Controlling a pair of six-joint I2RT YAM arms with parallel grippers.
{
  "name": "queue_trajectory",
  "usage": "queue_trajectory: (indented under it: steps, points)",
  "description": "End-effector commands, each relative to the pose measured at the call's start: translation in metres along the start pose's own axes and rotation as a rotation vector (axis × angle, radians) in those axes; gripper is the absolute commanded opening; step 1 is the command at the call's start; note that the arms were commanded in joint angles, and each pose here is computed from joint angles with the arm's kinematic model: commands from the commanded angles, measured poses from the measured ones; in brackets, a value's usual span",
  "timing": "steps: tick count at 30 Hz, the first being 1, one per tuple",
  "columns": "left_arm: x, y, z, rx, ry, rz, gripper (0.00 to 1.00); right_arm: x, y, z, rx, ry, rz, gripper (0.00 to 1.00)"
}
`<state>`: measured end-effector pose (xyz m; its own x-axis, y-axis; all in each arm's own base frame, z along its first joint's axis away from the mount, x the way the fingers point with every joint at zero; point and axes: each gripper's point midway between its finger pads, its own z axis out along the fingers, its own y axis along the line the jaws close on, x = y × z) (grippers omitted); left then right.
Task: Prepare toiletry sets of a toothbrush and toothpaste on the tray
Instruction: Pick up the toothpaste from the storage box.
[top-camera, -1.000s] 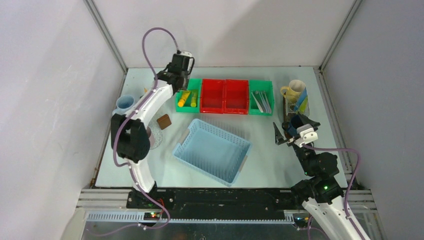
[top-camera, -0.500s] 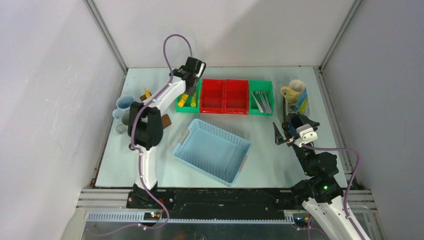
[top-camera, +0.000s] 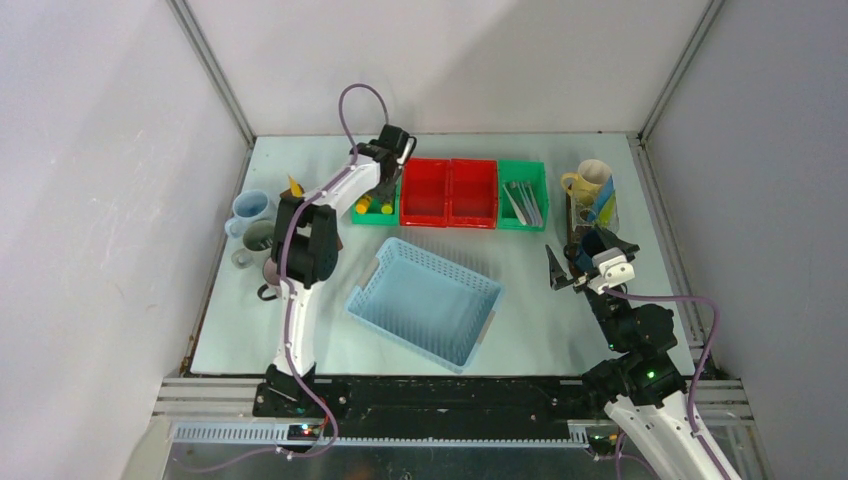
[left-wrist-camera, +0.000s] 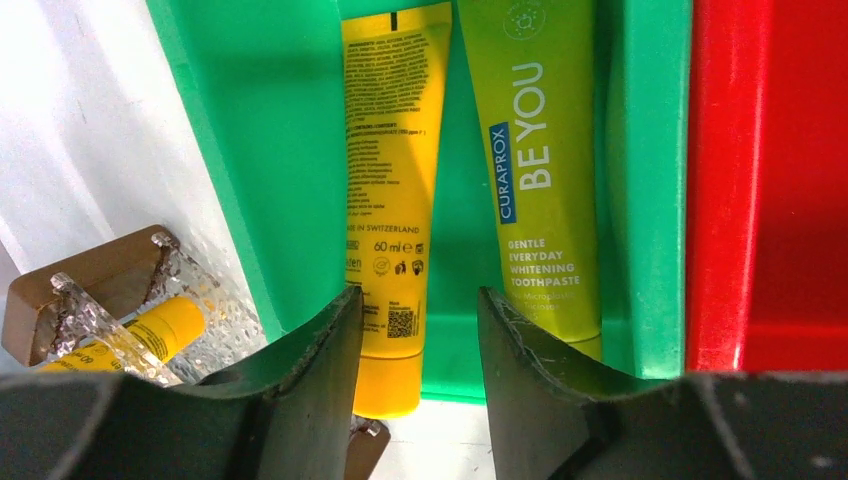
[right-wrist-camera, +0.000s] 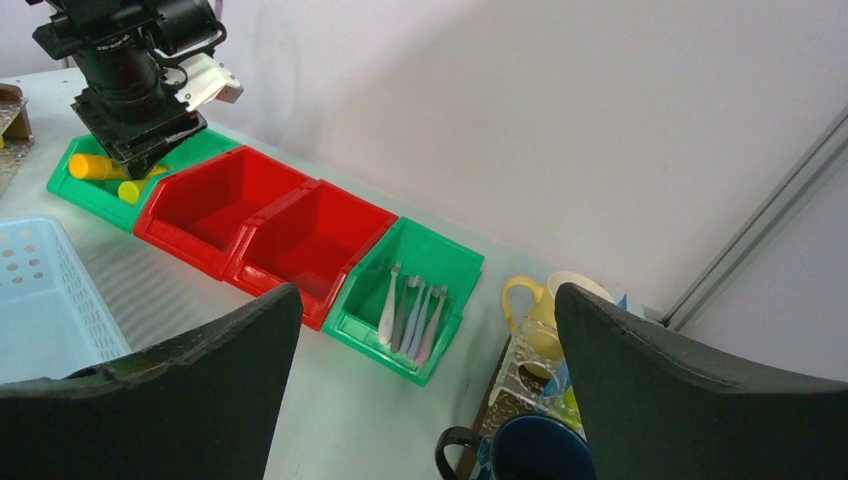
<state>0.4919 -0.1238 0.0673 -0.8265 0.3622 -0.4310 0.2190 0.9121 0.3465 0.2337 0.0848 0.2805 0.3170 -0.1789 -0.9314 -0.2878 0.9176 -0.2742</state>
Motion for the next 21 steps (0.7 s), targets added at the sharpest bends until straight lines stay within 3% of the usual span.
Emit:
queue_trajectory:
  steps: [1,11,21]
  points:
    - [-0.001,0.009,0.004,-0.003,0.011,-0.045,0.5,-0.006,0.001,0.003,-0.006,-0.033,-0.006,1.0]
    - [0.016,-0.003,0.017,0.048,0.077,-0.071,0.44,-0.006,0.002,0.003,-0.009,-0.033,-0.007,0.99]
    - [-0.005,0.007,-0.006,0.059,0.005,-0.111,0.2,-0.006,0.003,0.002,-0.012,-0.037,-0.008,1.0]
